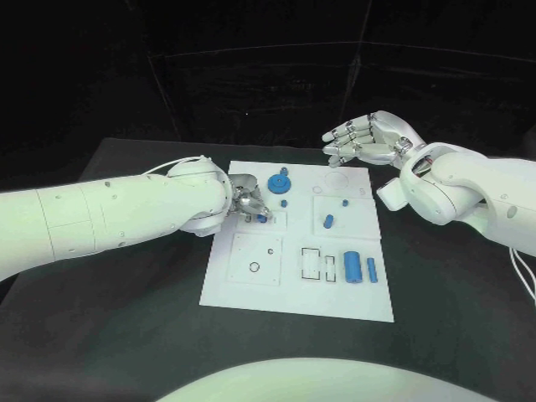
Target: Assemble the parts on the task board
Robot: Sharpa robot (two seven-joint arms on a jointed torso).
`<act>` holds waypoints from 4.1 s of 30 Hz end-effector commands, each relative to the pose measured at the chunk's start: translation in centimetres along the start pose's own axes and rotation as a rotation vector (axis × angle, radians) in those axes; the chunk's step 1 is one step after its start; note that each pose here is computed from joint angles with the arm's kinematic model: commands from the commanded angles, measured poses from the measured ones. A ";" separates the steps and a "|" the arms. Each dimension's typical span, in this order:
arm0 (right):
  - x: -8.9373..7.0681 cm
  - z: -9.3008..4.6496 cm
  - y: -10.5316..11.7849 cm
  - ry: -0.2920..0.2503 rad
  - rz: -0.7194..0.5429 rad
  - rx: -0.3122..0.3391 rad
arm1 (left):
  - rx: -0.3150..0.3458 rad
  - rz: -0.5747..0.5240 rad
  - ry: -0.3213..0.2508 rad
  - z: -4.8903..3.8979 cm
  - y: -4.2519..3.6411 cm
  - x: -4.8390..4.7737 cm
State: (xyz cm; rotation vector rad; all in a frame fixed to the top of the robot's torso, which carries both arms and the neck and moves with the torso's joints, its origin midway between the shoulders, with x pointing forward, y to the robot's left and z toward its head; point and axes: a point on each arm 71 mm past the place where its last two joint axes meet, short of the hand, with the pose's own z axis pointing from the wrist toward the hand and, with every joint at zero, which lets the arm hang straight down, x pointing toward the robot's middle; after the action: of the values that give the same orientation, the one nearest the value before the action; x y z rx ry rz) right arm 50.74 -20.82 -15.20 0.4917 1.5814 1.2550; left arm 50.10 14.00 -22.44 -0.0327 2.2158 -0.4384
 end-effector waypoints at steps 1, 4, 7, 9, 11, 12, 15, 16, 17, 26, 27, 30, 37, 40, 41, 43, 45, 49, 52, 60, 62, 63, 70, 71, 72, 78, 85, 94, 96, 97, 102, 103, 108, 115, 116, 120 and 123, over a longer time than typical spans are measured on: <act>0.1 0.1 0.2 0.005 0.000 -0.015 | 0.002 0.004 0.027 0.03 -0.16 0.29; 0.1 0.1 0.2 0.005 0.000 -0.015 | 0.002 0.005 0.028 0.04 -0.15 0.28; 0.1 0.1 0.2 0.005 0.000 -0.015 | 0.001 0.005 0.028 0.05 -0.12 0.27; 0.1 0.1 0.2 0.005 0.000 -0.015 | 0.001 0.004 0.026 0.06 -0.11 0.25; 0.1 0.1 0.2 0.004 0.000 -0.015 | 0.000 0.003 0.024 0.06 -0.10 0.23; 0.1 0.1 0.2 0.004 -0.001 -0.015 | 0.000 0.003 0.023 0.07 -0.09 0.22; 0.1 0.1 0.2 0.004 -0.001 -0.015 | -0.001 0.000 0.019 0.08 -0.05 0.17; 0.1 0.1 0.2 0.004 -0.001 -0.015 | -0.001 -0.001 0.019 0.09 -0.04 0.16; 0.1 0.1 0.2 0.004 -0.001 -0.015 | -0.001 -0.002 0.018 0.10 -0.03 0.14; 0.1 0.1 0.2 0.004 -0.001 -0.016 | -0.005 -0.006 0.016 0.16 0.09 0.06; 0.1 0.1 0.2 0.004 -0.001 -0.016 | -0.005 -0.007 0.017 0.17 0.10 0.06; 0.1 0.1 0.2 0.005 0.000 -0.016 | -0.006 -0.009 0.018 0.18 0.12 0.05; 0.1 0.1 0.2 0.005 0.000 -0.015 | -0.006 -0.008 0.024 0.17 0.15 0.08; 0.1 0.0 0.2 0.005 0.000 -0.015 | -0.006 -0.006 0.027 0.16 0.15 0.10; 0.1 0.0 0.2 0.005 0.000 -0.015 | -0.005 -0.006 0.028 0.16 0.14 0.11; 0.1 0.0 0.2 0.005 0.000 -0.015 | -0.005 -0.005 0.030 0.15 0.13 0.13; 0.1 0.0 0.2 0.005 0.000 -0.015 | -0.005 -0.004 0.032 0.14 0.12 0.15; 0.0 0.0 0.2 0.005 0.000 -0.015 | -0.005 -0.003 0.035 0.13 0.13 0.17; 0.0 0.0 0.2 0.005 0.000 -0.015 | -0.005 -0.002 0.036 0.12 0.17 0.17; 0.1 0.0 0.2 0.006 0.000 -0.016 | -0.008 -0.002 0.037 0.10 0.29 0.13; 0.1 0.1 0.2 0.006 0.000 -0.016 | -0.008 -0.003 0.037 0.09 0.30 0.13; 0.1 0.1 0.2 0.006 0.000 -0.016 | -0.007 -0.003 0.037 0.08 0.30 0.14; 0.1 0.1 0.2 0.007 0.000 -0.016 | -0.005 -0.003 0.036 0.04 0.22 0.17; 0.1 0.1 0.2 0.007 0.000 -0.016 | -0.005 -0.004 0.035 0.04 0.22 0.17; 0.1 0.1 0.2 0.007 0.000 -0.016 | -0.004 -0.004 0.034 0.04 0.21 0.16; 0.1 0.1 0.2 0.008 0.000 -0.016 | -0.008 -0.013 0.026 0.06 0.37 0.04; 0.1 0.1 0.2 0.008 0.000 -0.016 | -0.011 -0.025 0.013 -0.29 0.79 -0.21; -0.1 0.2 0.1 0.005 -0.002 -0.013 | 0.002 -0.039 -0.012 -2.07 0.98 -3.25; -0.1 0.2 0.0 0.004 -0.002 -0.013 | 0.006 -0.043 -0.006 -2.53 0.92 -4.21; -0.1 0.2 0.0 0.004 -0.002 -0.012 | 0.009 -0.041 0.000 -2.80 0.89 -4.72; 0.0 0.4 0.0 0.006 -0.003 -0.011 | 0.006 -0.028 0.017 -3.59 1.02 -6.89; 0.0 0.4 0.0 0.006 -0.003 -0.011 | 0.001 -0.024 0.022 -3.59 1.12 -7.29; 0.1 0.6 0.0 0.009 -0.002 -0.012 | -0.055 0.010 0.052 -2.50 2.15 -9.58; 0.3 0.7 0.1 0.014 -0.001 -0.015 | -0.128 0.053 0.051 -0.62 3.21 -10.76; 0.3 0.7 0.1 0.014 -0.001 -0.015 | -0.132 0.053 0.050 -0.50 3.27 -10.77; 0.4 0.8 0.1 0.017 0.000 -0.017 | -0.161 0.049 0.039 0.67 3.70 -10.70; 0.5 0.9 0.1 0.019 0.001 -0.019 | -0.173 0.043 0.031 1.29 3.82 -10.59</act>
State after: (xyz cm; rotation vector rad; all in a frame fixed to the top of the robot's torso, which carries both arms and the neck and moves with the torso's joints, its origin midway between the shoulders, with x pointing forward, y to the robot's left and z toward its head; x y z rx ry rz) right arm 51.30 -20.12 -15.42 0.4837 1.5864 1.2609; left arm 58.16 19.04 -16.43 -0.1011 2.2698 -0.2363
